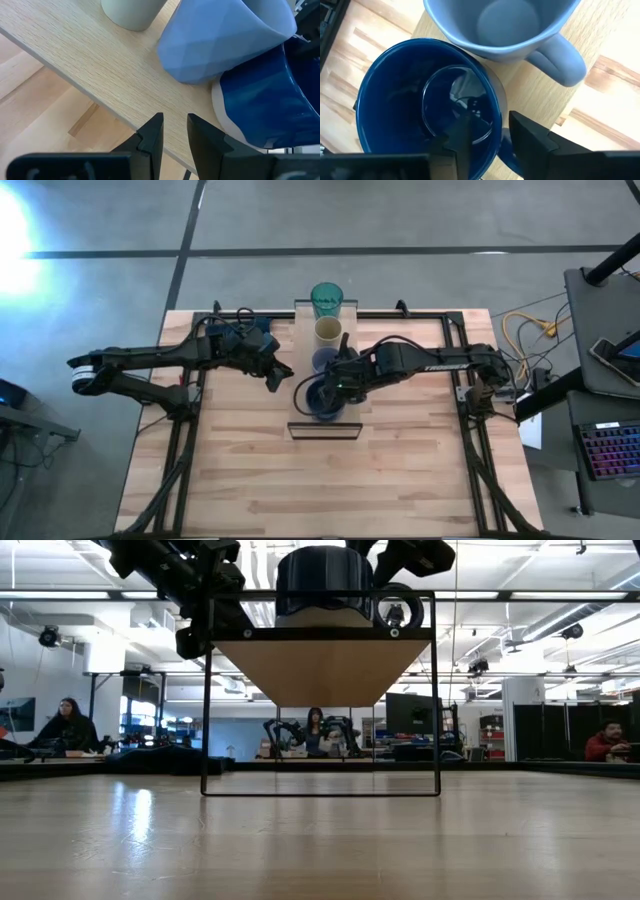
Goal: Stack small to large cups/mugs on shelf
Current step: Return to Home Position
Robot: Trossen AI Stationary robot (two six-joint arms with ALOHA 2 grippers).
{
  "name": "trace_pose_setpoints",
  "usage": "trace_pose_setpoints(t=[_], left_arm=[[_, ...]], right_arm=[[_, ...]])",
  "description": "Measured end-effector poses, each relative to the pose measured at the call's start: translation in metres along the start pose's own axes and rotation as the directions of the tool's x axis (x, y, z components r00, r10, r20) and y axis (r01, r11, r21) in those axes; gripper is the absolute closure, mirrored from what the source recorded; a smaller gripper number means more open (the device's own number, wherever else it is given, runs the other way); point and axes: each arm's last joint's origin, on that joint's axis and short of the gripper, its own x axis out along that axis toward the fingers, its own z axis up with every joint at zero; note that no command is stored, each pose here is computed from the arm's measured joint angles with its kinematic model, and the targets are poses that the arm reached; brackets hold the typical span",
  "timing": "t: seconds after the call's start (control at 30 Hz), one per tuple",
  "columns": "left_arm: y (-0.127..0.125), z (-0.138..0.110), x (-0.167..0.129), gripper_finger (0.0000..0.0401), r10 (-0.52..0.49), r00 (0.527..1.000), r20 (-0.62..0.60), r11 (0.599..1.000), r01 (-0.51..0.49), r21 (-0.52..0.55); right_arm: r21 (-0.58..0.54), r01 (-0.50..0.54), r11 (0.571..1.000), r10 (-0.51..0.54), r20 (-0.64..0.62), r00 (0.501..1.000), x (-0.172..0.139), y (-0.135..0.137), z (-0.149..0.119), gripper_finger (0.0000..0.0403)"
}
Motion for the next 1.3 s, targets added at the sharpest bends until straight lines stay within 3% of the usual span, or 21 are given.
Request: trace_pose_setpoints(t=[0.23, 0.6, 0.8, 0.93, 1.03, 1.13, 1.2, 1.3], left_arm=[[0.000, 0.000, 0.000, 0.0328, -0.006, 1.000, -0.003, 1.000, 0.006, -0.003], [-0.005, -0.001, -0.004, 0.0328, -0.082, 0.996, -0.029, 0.997, 0.082, 0.003], [-0.020, 0.002, -0.032, 0.0328, -0.173, 0.982, 0.069, 0.984, 0.170, 0.054], [-0.038, 0.014, -0.083, 0.0328, -0.319, 0.909, 0.269, 0.946, 0.290, 0.143], [-0.046, 0.019, -0.124, 0.0328, -0.427, 0.801, 0.419, 0.904, 0.362, 0.228], [-0.048, 0.014, -0.159, 0.0328, -0.488, 0.708, 0.511, 0.871, 0.434, 0.230], [-0.048, 0.011, -0.173, 0.0328, -0.523, 0.654, 0.547, 0.848, 0.464, 0.257], [-0.046, 0.003, -0.189, 0.0328, -0.579, 0.613, 0.538, 0.813, 0.483, 0.325]], right_arm=[[-0.018, 0.021, 1.000, -0.021, 0.011, 1.000, -0.012, -0.008, -0.001, 0.0264], [-0.002, 0.076, 0.997, -0.075, 0.157, 0.985, -0.050, -0.031, 0.001, 0.0264], [-0.029, 0.067, 0.997, -0.057, 0.270, 0.961, -0.073, -0.041, 0.004, 0.0270], [-0.067, -0.022, 0.998, 0.045, 0.356, 0.933, -0.099, -0.047, 0.006, 0.0274], [-0.061, -0.102, 0.993, 0.117, 0.353, 0.928, -0.120, -0.057, 0.004, 0.0278], [-0.005, -0.192, 0.981, 0.181, 0.363, 0.914, -0.139, -0.069, 0.002, 0.0281], [-0.082, -0.228, 0.970, 0.241, 0.416, 0.877, -0.153, -0.071, 0.001, 0.0282], [-0.258, -0.273, 0.927, 0.368, 0.483, 0.795, -0.173, -0.067, 0.001, 0.0281]])
